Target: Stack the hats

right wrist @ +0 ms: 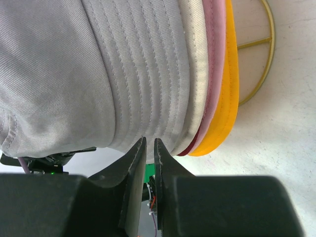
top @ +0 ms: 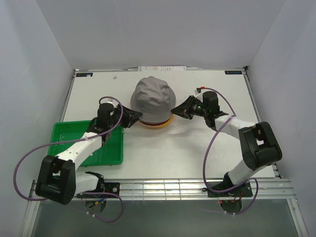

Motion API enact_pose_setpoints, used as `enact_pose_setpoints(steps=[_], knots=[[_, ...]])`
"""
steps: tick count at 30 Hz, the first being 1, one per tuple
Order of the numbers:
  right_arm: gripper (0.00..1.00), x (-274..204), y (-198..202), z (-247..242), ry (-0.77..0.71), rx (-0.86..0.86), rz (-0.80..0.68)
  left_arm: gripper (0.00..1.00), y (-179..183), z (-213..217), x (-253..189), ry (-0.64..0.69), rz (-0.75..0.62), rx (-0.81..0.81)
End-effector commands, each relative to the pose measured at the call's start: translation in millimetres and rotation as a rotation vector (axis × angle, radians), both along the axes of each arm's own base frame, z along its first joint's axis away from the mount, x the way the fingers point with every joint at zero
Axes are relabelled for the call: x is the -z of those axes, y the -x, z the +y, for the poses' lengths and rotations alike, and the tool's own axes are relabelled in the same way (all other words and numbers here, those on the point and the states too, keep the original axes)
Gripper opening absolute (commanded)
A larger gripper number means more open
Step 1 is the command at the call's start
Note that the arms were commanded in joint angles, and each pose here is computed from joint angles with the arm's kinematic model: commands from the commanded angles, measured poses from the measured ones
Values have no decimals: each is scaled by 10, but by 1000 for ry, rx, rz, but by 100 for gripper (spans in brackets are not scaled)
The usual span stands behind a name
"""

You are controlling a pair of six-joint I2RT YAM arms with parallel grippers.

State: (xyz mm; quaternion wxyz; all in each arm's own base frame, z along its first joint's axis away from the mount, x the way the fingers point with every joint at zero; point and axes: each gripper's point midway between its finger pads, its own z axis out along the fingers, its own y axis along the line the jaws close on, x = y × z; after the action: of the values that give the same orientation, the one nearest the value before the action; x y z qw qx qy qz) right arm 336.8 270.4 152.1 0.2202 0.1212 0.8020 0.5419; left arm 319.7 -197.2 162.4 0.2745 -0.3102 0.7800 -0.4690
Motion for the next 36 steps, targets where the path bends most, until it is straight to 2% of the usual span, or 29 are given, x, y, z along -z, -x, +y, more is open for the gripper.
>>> enact_pose_setpoints(steps=[1,5,7,12,21,36], knots=[[18,-186,9,-15,-10,-8,-70,40,-40,24,-97,-17,-45,-16],[18,-211,-26,-117,-16,5,-75,19,-50,55,-33,-63,-31,-19],[18,-245,-56,-167,-20,11,-83,12,-73,75,-27,-94,-30,-14],[18,-349,-166,-229,-21,16,-104,3,-157,98,99,-181,11,23],[26,-435,-488,-257,-8,-1,-131,0,-410,340,118,-284,15,78],[41,-611,-1071,-101,-41,-39,-184,0,-819,585,71,-333,31,161]])
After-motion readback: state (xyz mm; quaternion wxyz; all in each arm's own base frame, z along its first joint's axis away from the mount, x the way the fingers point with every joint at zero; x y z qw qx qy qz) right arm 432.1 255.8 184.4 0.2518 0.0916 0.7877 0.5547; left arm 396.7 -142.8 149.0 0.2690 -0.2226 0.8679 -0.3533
